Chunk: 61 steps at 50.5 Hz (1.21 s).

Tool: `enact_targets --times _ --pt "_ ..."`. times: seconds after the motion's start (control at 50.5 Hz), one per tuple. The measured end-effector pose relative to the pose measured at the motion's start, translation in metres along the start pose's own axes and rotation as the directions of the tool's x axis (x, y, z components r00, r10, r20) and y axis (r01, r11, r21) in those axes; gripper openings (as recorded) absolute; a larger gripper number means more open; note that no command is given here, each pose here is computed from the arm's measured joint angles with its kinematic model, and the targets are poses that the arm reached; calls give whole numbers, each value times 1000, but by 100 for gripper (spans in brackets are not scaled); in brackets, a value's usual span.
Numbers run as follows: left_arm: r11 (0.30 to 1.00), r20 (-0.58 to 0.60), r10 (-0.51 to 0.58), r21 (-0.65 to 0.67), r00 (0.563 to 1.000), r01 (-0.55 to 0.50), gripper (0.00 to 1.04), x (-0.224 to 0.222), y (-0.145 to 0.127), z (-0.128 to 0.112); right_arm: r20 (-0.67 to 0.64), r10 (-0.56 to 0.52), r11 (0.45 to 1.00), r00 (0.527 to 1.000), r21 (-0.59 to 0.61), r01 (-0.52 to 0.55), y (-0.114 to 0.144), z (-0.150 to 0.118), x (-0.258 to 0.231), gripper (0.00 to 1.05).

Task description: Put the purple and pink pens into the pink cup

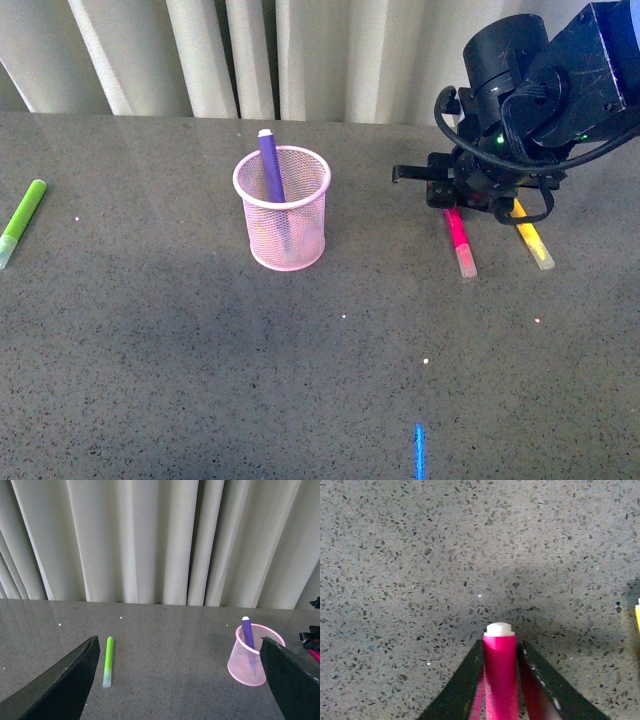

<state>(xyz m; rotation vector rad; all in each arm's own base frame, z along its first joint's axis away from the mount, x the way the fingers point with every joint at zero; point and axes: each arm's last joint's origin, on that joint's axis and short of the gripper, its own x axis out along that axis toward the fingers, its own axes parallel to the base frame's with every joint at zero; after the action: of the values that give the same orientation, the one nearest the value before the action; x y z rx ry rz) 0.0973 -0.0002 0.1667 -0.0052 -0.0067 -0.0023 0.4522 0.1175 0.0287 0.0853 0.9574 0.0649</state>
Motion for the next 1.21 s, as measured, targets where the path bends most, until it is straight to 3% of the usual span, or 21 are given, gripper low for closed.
enact_targets --times 0.079,0.337,0.554,0.673,0.772,0.891,1.208 --pt "1000 0 0 0 1000 0 98 0 0 0 2 3 1000 1000 0 -3 3 -2 -1 14" --pt "1000 0 0 0 1000 0 98 0 0 0 42 17 1000 999 -6 -17 8 -6 -4 12" --pt "1000 0 0 0 1000 0 98 0 0 0 262 56 995 963 -90 -33 13 -2 -23 12" --pt "1000 0 0 0 1000 0 98 0 0 0 435 134 981 890 -186 -56 24 11 -49 12" --pt "1000 0 0 0 1000 0 98 0 0 0 612 296 938 733 -331 -103 49 30 -95 12" --pt "1000 0 0 0 1000 0 98 0 0 0 659 449 875 603 -462 -147 80 26 -120 12" --pt "1000 0 0 0 1000 0 98 0 0 0 616 573 801 540 -561 -209 123 -2 -117 12"
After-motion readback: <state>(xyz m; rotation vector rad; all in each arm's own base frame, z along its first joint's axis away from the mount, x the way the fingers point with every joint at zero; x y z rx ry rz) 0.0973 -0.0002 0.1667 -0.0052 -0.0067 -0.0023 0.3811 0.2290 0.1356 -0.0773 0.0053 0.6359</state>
